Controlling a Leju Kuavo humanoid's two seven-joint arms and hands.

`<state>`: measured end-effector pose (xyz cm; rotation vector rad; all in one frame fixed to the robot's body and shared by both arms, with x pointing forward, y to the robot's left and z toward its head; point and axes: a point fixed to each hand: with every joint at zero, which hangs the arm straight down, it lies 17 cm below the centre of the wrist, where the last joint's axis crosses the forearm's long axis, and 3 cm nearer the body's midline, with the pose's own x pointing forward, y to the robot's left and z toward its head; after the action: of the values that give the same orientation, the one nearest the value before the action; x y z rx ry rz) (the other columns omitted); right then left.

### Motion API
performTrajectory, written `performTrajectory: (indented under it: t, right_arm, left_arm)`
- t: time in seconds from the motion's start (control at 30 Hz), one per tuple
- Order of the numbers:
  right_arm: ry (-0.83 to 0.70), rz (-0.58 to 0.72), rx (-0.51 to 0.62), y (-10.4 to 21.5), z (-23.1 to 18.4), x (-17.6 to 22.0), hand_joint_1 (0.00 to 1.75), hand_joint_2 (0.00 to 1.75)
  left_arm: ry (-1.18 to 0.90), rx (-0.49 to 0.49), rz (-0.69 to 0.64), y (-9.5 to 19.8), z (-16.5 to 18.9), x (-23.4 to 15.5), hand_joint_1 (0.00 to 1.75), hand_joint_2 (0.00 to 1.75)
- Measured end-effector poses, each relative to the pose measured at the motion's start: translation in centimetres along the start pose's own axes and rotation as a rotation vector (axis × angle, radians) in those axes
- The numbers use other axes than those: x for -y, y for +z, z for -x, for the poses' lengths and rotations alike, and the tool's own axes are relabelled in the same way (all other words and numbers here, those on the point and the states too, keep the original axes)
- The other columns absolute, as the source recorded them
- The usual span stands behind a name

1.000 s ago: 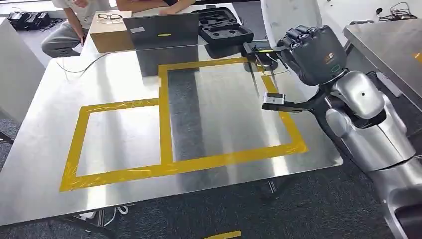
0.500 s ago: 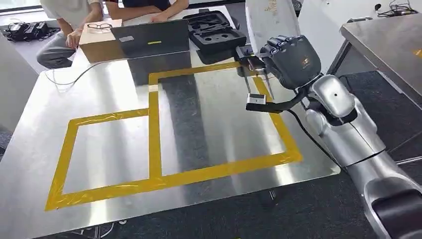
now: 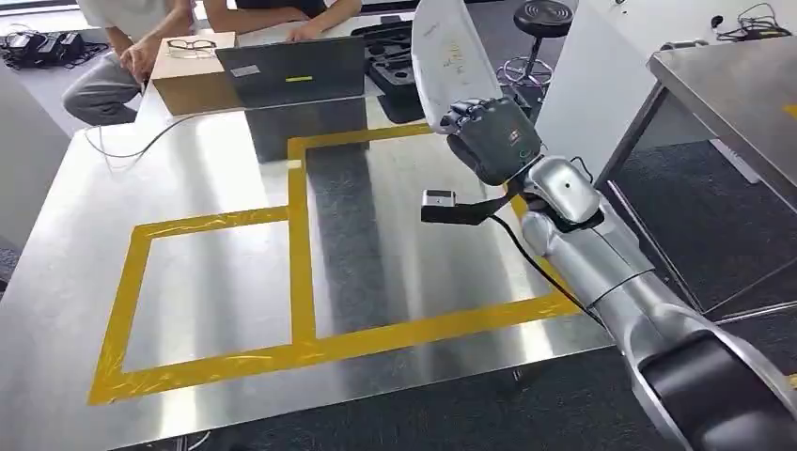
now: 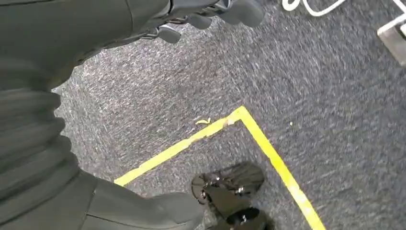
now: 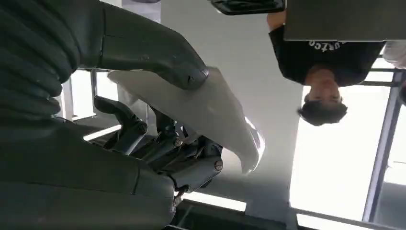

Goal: Take the parts from the cabinet and place them on the table.

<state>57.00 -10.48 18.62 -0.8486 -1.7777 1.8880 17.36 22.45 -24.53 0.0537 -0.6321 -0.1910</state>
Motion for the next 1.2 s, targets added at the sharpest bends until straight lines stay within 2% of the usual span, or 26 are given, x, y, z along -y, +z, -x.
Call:
performTrajectory:
  t: [0.2,0.37,0.77,0.97,1.0,1.2]
  right_arm:
    - [-0.087,-0.018,0.027,-1.9,-3.5,-1.6,1.75,1.75]
    - [-0.172,-0.085,0.03,-1.9,-6.4,-5.4,1.75,1.75]
    - [-0.284,-0.21,-0.074,2.0,-8.8,-14.1,1.75,1.75]
    - [-0.303,-0.241,-0.1,3.6,-9.2,-16.2,1.75,1.75]
    - [-0.305,-0.242,-0.102,3.7,-9.1,-16.4,0.0,0.0]
    - [-0.306,-0.223,-0.119,4.5,-8.3,-16.6,0.0,0.0]
  left_arm:
    - [0.004,0.024,-0.026,-0.1,-0.5,-0.2,0.0,1.75]
    - [0.003,0.028,-0.043,0.0,-0.5,-0.5,0.0,1.75]
    - [0.004,0.029,-0.052,0.0,-0.5,-0.4,0.0,1.75]
    - [-0.01,0.03,-0.055,0.0,-0.5,-0.5,0.0,1.75]
    - [-0.011,0.03,-0.056,0.0,-0.5,-0.5,0.0,1.75]
    - [-0.02,0.039,-0.056,0.0,-0.6,-0.5,0.0,1.75]
